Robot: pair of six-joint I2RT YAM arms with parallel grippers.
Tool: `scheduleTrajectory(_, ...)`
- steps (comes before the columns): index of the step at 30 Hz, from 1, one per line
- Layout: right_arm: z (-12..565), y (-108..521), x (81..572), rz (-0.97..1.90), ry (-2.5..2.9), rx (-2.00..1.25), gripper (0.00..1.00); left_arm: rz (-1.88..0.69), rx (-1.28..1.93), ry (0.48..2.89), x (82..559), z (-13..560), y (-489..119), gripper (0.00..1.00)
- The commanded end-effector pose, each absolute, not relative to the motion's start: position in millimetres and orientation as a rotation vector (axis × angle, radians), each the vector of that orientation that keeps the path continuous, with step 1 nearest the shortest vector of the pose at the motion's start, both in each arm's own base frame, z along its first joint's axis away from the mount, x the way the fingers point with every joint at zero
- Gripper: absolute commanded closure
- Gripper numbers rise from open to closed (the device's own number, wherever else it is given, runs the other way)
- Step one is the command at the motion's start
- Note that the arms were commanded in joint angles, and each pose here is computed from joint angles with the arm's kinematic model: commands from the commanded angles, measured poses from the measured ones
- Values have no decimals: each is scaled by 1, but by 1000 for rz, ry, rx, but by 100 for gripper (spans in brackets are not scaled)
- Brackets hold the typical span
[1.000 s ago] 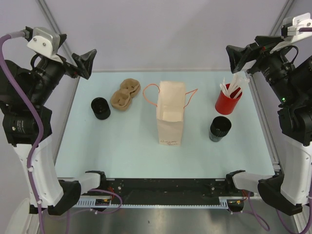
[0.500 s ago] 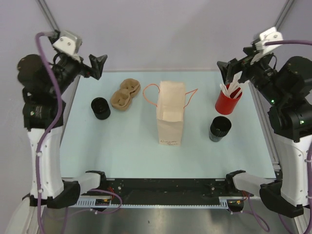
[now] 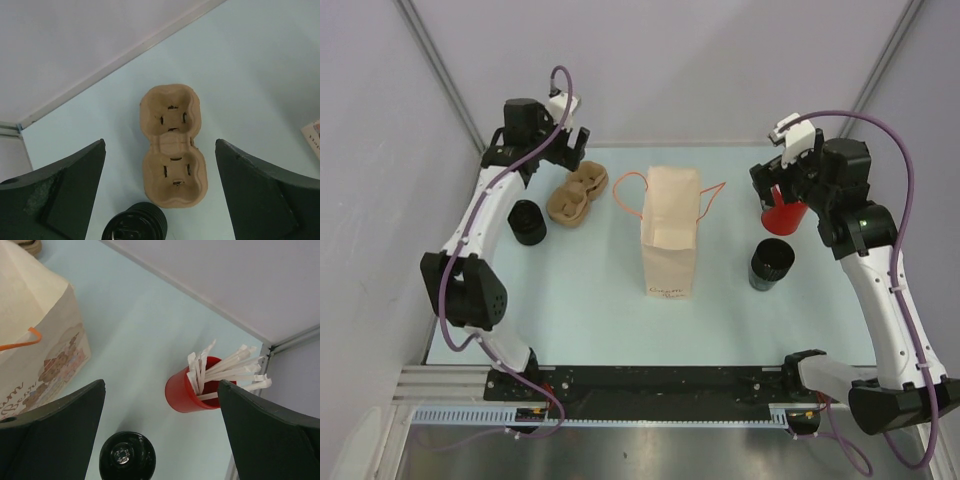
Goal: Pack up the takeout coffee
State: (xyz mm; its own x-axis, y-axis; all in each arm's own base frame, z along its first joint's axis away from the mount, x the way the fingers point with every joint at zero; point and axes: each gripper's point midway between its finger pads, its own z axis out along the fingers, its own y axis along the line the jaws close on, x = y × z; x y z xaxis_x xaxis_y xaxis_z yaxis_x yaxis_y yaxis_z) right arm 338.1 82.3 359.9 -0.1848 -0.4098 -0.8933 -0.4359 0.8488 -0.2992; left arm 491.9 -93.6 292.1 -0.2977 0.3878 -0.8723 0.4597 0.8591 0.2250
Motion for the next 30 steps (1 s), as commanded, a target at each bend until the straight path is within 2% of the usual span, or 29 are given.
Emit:
scheduleTrajectory(1,399,76,339,26,1660,-587,0,-122,604,1940,501,278,-104,6)
scheduleTrajectory(7,391,73,341,41,1675,-575,0,-159,627,2106,497,211,-112,18)
scheduleTrajectory(13,390,73,340,52,1675,-569,0,-114,599,2192,494,175,-106,18)
scheduleTrajectory(19,388,71,336,49,1680,-563,1,-202,584,2298,474,145,-114,21)
scheduleTrajectory(30,387,72,333,60,1680,-567,0,-189,612,2360,468,107,-115,35)
